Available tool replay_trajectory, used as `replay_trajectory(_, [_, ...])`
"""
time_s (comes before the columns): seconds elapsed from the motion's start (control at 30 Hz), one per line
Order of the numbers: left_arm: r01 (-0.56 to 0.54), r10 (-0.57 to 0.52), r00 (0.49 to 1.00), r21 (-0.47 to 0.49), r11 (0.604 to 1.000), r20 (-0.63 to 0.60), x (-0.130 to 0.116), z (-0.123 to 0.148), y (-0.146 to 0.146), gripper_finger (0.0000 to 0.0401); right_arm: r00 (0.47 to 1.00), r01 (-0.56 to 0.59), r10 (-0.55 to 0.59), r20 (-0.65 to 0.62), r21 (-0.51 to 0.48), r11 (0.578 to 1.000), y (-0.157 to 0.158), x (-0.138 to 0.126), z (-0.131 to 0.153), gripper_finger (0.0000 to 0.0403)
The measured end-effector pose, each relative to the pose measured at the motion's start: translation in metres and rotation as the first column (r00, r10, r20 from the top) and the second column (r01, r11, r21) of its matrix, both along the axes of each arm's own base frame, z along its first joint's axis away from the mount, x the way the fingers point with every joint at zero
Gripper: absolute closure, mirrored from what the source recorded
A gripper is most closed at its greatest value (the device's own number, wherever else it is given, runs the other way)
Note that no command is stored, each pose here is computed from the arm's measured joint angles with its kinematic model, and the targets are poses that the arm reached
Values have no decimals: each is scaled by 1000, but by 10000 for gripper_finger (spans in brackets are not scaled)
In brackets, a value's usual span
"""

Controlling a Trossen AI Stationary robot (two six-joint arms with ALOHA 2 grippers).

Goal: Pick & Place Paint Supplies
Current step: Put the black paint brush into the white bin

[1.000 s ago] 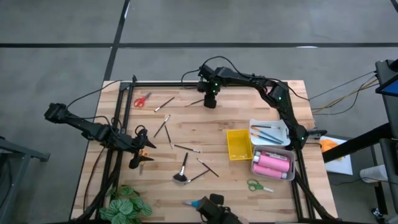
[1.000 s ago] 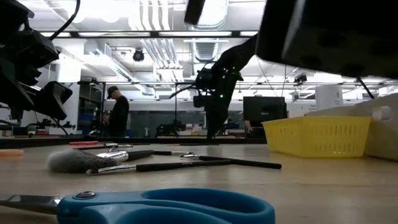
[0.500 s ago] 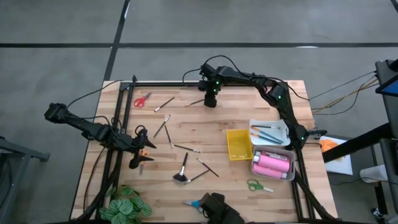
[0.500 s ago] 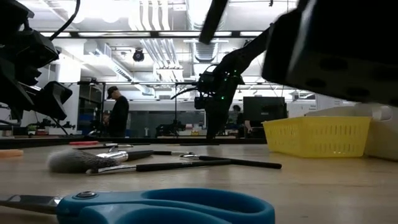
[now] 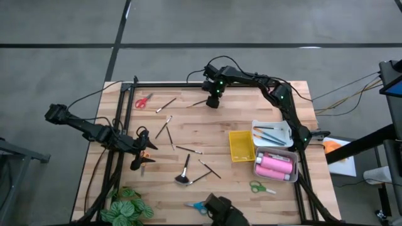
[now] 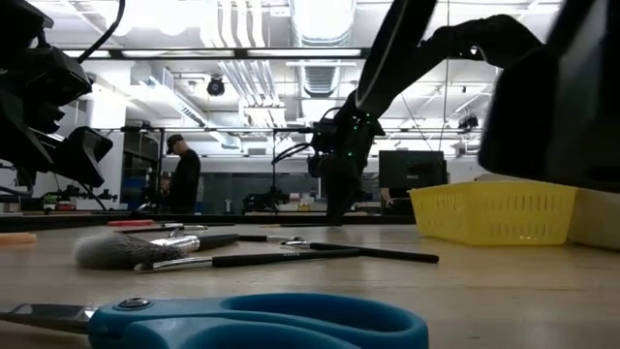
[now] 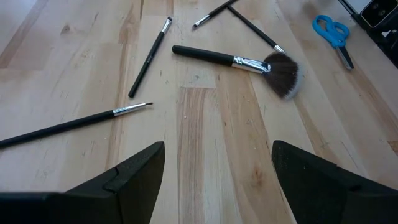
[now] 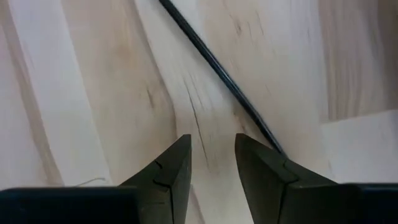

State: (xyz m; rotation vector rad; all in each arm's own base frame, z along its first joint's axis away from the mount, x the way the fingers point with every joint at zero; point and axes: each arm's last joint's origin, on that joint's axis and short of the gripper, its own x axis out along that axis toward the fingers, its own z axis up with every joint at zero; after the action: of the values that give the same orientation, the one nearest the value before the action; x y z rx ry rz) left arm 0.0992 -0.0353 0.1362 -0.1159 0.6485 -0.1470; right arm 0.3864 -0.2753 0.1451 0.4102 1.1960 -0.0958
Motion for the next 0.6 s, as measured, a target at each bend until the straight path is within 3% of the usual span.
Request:
replay_trajectory(0.17, [0,0,1000,0,1000,0,0,0,0,101,998,63,-62,-18,44,997,1,-1,0,281])
replay_trajectory(0.4, [0,0,1000,0,1000,0,0,0,0,101,995,97,-97,-10,204,974,6,-2,-2,281])
replay_trajectory(0.6, [0,0,1000,0,1000,0,0,0,0,101,997,74,-77,9,196,978,9,-1,3,281])
